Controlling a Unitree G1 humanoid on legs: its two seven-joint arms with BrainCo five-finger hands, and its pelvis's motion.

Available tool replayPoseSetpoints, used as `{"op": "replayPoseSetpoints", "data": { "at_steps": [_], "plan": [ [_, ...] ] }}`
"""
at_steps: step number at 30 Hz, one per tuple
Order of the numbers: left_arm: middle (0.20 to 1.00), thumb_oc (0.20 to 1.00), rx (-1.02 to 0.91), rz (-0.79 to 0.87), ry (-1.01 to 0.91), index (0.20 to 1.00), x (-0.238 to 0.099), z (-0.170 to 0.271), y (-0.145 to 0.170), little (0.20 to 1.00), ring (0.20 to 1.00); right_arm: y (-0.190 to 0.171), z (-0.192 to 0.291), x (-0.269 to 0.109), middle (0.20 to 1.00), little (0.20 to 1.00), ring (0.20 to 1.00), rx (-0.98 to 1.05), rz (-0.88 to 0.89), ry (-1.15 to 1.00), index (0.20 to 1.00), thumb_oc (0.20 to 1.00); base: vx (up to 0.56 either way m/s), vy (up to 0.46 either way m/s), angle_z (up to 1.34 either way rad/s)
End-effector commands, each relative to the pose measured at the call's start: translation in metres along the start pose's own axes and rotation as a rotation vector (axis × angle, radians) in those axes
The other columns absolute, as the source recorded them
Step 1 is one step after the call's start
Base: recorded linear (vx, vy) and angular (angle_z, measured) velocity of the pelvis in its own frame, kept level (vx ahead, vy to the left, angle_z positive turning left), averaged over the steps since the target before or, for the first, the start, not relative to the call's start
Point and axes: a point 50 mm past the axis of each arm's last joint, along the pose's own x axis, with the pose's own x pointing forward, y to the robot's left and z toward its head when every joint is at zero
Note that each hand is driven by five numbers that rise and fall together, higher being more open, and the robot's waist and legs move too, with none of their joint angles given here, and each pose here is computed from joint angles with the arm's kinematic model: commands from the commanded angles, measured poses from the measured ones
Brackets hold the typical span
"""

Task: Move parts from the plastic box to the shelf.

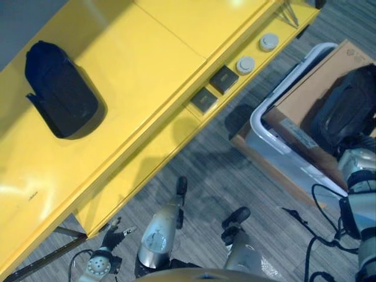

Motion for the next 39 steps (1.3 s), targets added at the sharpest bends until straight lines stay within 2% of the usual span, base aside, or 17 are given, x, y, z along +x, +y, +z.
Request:
{"op": "replayPoseSetpoints", "data": {
  "at_steps": [1,7,10,13,15,16,20,26,33,39],
  "plan": [
    [1.0,1.0,-0.066,0.071,-0.08,1.0,0.002,0.011,0.02,1.0,1.0,0.002,0.021,-0.004,0.2,0.2,0.2,0.027,0.029,-0.168,0.2,0.2,0.05,-0.095,-0.06],
    [1.0,1.0,-0.215,0.065,-0.235,1.0,0.011,0.053,0.031,1.0,1.0,0.016,0.03,-0.02,0.2,0.2,0.2,0.03,0.108,-0.275,0.2,0.2,0.05,-0.095,-0.12],
    [1.0,1.0,-0.251,0.011,-0.372,1.0,0.017,0.103,0.033,1.0,1.0,0.031,0.03,-0.04,0.2,0.2,0.2,-0.02,0.213,-0.341,0.2,0.2,0.1,-0.12,-0.13],
    [1.0,1.0,-0.333,-0.127,-0.417,1.0,0.024,0.146,0.021,1.0,1.0,0.058,0.013,-0.069,0.2,0.2,0.2,-0.091,0.373,-0.365,0.2,0.2,0.12,-0.115,-0.32],
    [1.0,1.0,-0.392,-0.265,-0.388,1.0,0.029,0.17,-0.001,1.0,1.0,0.077,-0.003,-0.091,0.2,0.2,0.2,-0.146,0.483,-0.374,0.2,0.2,0.07,-0.084,-0.32],
    [1.0,1.0,-0.446,-0.43,-0.318,1.0,0.032,0.186,-0.028,1.0,1.0,0.092,-0.015,-0.108,0.2,0.2,0.2,-0.175,0.567,-0.367,0.2,0.2,0.0,-0.04,-0.23],
    [1.0,1.0,-0.468,-0.629,-0.22,1.0,0.024,0.207,-0.073,1.0,1.0,0.112,-0.033,-0.13,0.2,0.2,0.2,-0.234,0.678,-0.374,0.2,0.2,0.0,-0.008,-0.18],
    [1.0,1.0,-0.457,-0.78,-0.142,1.0,0.011,0.229,-0.111,1.0,1.0,0.132,-0.055,-0.157,0.2,0.2,0.2,-0.285,0.793,-0.361,0.2,0.2,0.01,0.003,-0.14],
    [1.0,1.0,-0.474,-0.821,-0.117,1.0,0.003,0.238,-0.13,1.0,1.0,0.141,-0.066,-0.172,0.2,0.2,0.2,-0.339,0.863,-0.357,0.2,0.2,0.0,-0.008,-0.06],
    [1.0,1.0,-0.515,-0.811,-0.151,1.0,0.0,0.25,-0.13,1.0,1.0,0.144,-0.08,-0.18,0.2,0.2,0.2,-0.421,0.949,-0.353,0.2,0.2,0.03,-0.007,-0.12]
  ]
}}
